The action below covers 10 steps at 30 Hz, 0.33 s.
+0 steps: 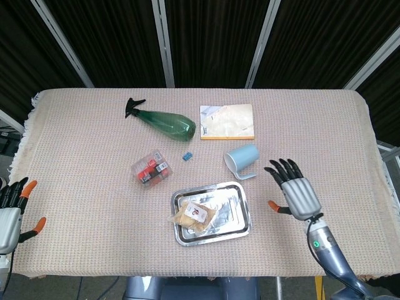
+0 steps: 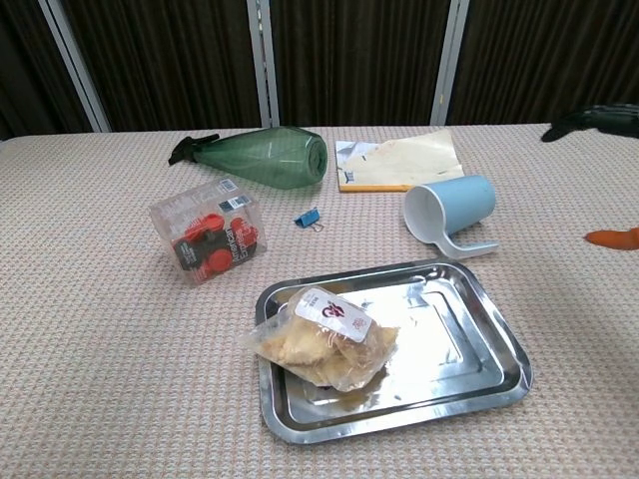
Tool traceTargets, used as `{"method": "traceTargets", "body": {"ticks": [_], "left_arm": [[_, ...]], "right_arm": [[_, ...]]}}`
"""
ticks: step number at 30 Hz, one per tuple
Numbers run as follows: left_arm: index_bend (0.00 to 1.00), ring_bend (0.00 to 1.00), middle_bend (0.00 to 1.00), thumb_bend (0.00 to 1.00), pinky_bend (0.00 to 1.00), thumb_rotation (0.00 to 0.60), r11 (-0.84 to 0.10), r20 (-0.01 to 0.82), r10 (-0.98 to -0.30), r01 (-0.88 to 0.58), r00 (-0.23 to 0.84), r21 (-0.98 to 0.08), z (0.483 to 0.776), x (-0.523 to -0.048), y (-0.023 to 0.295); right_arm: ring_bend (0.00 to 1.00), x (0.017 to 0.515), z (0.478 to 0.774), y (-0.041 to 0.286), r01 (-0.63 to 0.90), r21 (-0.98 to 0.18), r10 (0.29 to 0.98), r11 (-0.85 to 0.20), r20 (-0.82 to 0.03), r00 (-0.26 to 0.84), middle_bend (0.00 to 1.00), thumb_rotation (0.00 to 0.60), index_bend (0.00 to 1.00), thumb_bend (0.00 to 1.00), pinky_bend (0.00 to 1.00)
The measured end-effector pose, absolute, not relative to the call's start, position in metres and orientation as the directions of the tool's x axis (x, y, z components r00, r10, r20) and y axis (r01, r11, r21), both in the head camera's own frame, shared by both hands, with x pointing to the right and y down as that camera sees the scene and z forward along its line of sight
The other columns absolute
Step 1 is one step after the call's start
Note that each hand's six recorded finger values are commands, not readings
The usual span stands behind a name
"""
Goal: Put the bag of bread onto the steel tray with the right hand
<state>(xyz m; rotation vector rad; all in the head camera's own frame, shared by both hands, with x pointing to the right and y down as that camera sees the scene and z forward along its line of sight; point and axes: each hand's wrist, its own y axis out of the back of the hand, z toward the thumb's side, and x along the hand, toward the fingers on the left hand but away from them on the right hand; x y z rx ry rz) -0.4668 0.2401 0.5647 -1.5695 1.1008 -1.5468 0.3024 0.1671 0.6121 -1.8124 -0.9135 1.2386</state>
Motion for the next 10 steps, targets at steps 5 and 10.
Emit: {"method": "traceTargets", "body": {"ticks": [5,10], "left_arm": [[0.09,0.0,0.0,0.28,0.0,0.6,-0.406,0.413,-0.91,-0.116,-0.046,-0.907,0.56,-0.464,0.241],[0.09,0.0,0.0,0.28,0.0,0.6,-0.388,0.395,-0.918,-0.119,-0.039,-0.914,0.557,-0.462,0.243]], "right_arm": [[0.0,0.337,0.603,0.184,0.135,-0.9,0.902,-0.414,-0.386,0.192,0.07,0.6,0.15,0.17,0.02],[0.0,0.364,0.596,0.205,0.119,-0.917,0.923,-0.382,-0.37,0.105,0.06,0.6,0.15,0.17,0.02]]}}
